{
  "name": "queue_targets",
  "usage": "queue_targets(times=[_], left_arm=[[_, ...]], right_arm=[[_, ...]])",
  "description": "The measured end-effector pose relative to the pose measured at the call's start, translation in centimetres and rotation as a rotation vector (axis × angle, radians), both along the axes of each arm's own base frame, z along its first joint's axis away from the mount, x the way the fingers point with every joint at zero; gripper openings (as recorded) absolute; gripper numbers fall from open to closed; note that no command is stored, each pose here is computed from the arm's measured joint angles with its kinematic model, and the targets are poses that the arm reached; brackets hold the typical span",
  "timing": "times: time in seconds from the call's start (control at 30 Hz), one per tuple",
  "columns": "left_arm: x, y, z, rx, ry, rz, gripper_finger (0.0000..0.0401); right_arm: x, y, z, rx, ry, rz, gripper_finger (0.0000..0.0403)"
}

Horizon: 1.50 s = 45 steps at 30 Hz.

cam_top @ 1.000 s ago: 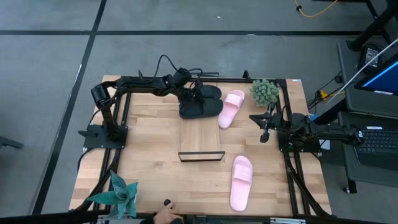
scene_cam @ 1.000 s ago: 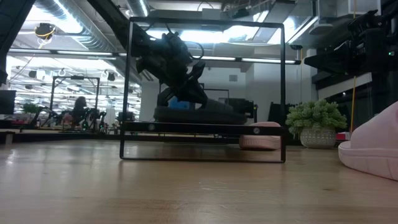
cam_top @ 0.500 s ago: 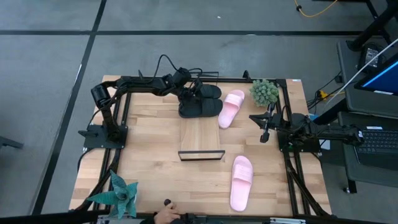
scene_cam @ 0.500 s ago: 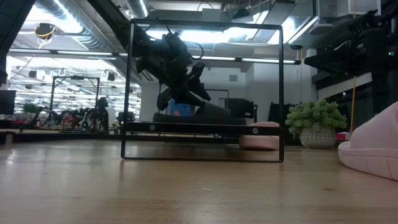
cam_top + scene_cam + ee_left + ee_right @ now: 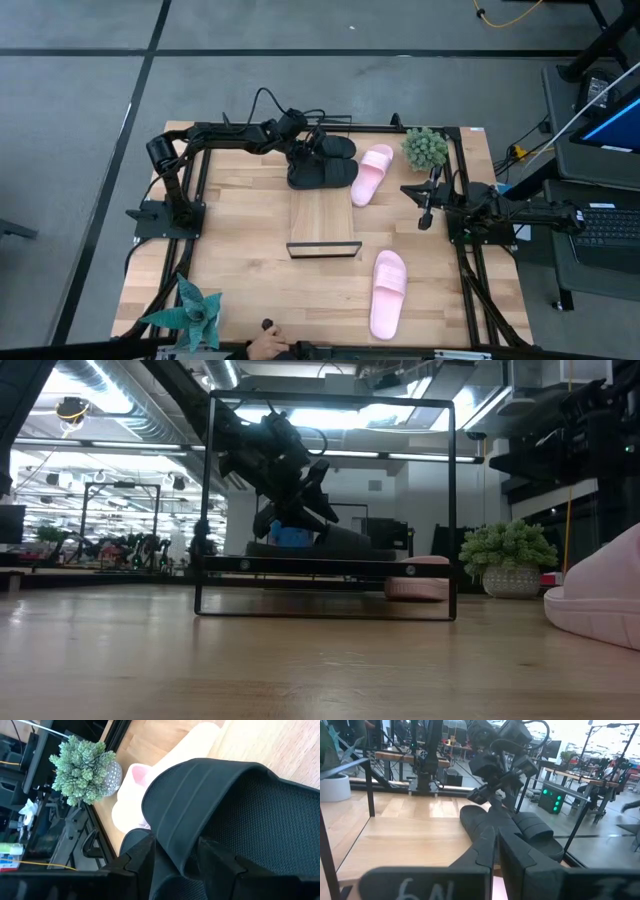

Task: Pick and place slides into the shelf
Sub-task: Put the black slide on the shelf

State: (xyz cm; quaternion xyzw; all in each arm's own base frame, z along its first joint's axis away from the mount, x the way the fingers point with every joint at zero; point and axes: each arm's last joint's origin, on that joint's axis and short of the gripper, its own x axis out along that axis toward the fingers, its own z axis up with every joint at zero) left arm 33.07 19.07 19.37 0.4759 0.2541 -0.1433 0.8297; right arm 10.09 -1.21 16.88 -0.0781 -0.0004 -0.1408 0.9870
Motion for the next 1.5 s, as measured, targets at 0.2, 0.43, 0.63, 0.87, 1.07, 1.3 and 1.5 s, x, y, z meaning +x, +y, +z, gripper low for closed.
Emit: queue_targets(times=[0.2,0.43,0.63,0.87,1.07,1.3,1.5], left_arm=[[0.0,0.0,0.0,0.03,0.005,0.0,0.0132],[-0.2,-0.2,0.7,0.025,-0.001,0.012,0.0132],[-0.8,-1.1,2.1,0.008,0.02,0.03,0.0132],[-1.8,-1.7,3.8,-0.017,0.024,0.046,0.0132],[-2.1,-2.3,5.0,-0.067,-0.004,0.081,0.0132],[-1.9,-4.4,6.8,-0.143,-0.051,0.087,0.0132],[-1.5,-5.5,6.8,-0.15,-0.046,0.057,0.0132]], right_arm=[[0.0,0.0,0.0,-0.001,0.004,0.0,0.0026],[0.0,0.0,-0.1,-0.003,0.014,0.0,0.0026],[0.0,0.0,-0.1,-0.005,0.016,0.0,0.0026],[0.0,0.0,-0.1,-0.003,0.015,0.001,0.0026],[0.0,0.0,-0.1,-0.004,0.016,0.001,0.0026],[0.0,0.0,-0.1,-0.006,0.016,0.001,0.0026],[0.0,0.0,-0.1,-0.029,0.022,0.016,0.0026]])
